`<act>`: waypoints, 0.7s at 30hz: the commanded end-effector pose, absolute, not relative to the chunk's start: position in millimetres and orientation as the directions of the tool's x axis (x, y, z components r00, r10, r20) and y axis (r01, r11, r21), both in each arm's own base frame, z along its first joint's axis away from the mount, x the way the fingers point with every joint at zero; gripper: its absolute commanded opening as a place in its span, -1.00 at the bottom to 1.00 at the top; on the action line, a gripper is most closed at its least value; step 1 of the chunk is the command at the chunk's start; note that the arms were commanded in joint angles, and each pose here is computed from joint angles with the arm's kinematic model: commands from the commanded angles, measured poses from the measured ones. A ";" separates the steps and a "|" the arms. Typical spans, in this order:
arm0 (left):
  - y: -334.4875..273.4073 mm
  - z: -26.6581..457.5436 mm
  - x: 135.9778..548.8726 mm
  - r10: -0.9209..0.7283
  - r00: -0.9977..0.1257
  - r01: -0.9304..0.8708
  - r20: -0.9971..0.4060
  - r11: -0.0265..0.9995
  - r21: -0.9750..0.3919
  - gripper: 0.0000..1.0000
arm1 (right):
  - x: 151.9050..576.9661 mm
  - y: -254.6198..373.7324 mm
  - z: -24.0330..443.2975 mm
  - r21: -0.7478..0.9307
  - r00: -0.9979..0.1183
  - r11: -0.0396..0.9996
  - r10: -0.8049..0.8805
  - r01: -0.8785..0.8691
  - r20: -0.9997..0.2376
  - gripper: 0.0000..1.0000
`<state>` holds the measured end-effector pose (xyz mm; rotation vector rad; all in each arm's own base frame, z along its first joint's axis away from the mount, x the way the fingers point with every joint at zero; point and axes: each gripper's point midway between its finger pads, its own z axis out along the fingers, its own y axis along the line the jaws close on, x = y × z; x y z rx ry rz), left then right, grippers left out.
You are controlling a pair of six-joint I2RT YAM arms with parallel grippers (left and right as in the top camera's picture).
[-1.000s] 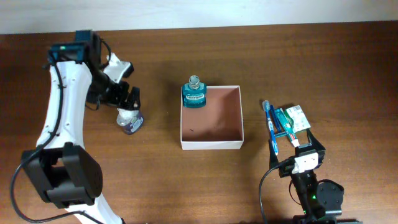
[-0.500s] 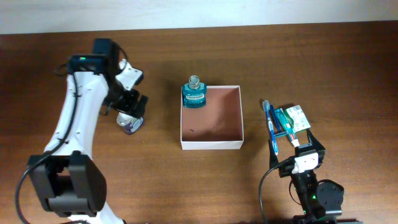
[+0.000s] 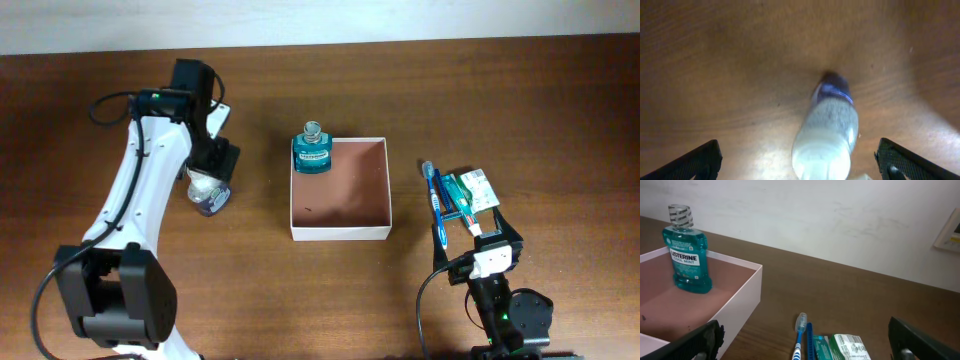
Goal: Pack container
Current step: 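Move the left gripper down onto the soap pump bottle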
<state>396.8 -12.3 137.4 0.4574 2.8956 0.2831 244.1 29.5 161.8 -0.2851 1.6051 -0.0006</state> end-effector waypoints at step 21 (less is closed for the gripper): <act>-14.7 146.6 416.7 0.400 -0.867 0.388 -0.296 0.916 0.101 0.18 | 244.2 26.6 159.8 -0.172 -0.032 0.971 -0.179 -0.169 -0.983 0.97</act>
